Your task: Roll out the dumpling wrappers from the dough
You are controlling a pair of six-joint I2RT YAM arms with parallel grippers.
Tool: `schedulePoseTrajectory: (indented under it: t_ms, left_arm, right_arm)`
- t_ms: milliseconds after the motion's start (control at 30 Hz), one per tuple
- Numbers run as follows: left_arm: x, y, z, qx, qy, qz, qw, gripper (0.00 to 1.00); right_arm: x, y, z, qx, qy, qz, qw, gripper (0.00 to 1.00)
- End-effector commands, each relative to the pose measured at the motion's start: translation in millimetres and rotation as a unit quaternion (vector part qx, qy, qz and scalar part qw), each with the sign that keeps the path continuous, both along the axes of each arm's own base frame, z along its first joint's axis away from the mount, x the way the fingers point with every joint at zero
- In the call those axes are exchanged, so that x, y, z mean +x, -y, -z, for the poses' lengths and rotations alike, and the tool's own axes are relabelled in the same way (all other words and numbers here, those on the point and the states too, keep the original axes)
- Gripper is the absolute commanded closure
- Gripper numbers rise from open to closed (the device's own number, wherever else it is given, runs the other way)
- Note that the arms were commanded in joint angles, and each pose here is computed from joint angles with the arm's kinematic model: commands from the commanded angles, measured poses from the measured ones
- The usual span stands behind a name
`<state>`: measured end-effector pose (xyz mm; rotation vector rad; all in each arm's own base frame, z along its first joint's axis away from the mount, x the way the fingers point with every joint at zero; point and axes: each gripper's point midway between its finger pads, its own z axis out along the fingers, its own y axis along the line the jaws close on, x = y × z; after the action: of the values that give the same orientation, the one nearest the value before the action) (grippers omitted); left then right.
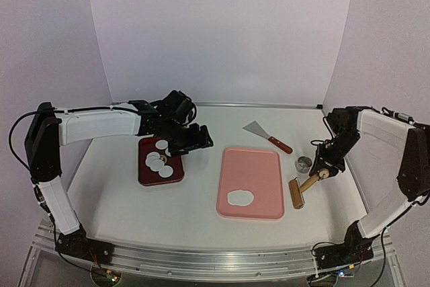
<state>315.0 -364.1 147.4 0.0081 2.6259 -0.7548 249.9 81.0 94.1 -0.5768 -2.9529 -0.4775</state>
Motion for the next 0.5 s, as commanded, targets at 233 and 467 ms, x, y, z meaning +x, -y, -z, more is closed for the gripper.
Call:
schedulePoseTrajectory:
  t_ms: [233,467]
  left_arm:
    - [-7,-6,-9,-0.026,0.016,-0.002,1.000,0.14]
    - [-9,-8,-5,-0.030,0.014,-0.007,0.999,0.15]
  right_arm:
    - [9,38,34,-0.118,0.002,-0.002,0.993,0.44]
    - [17,50,50,-0.155,-0.008,-0.006,0.988,0.35]
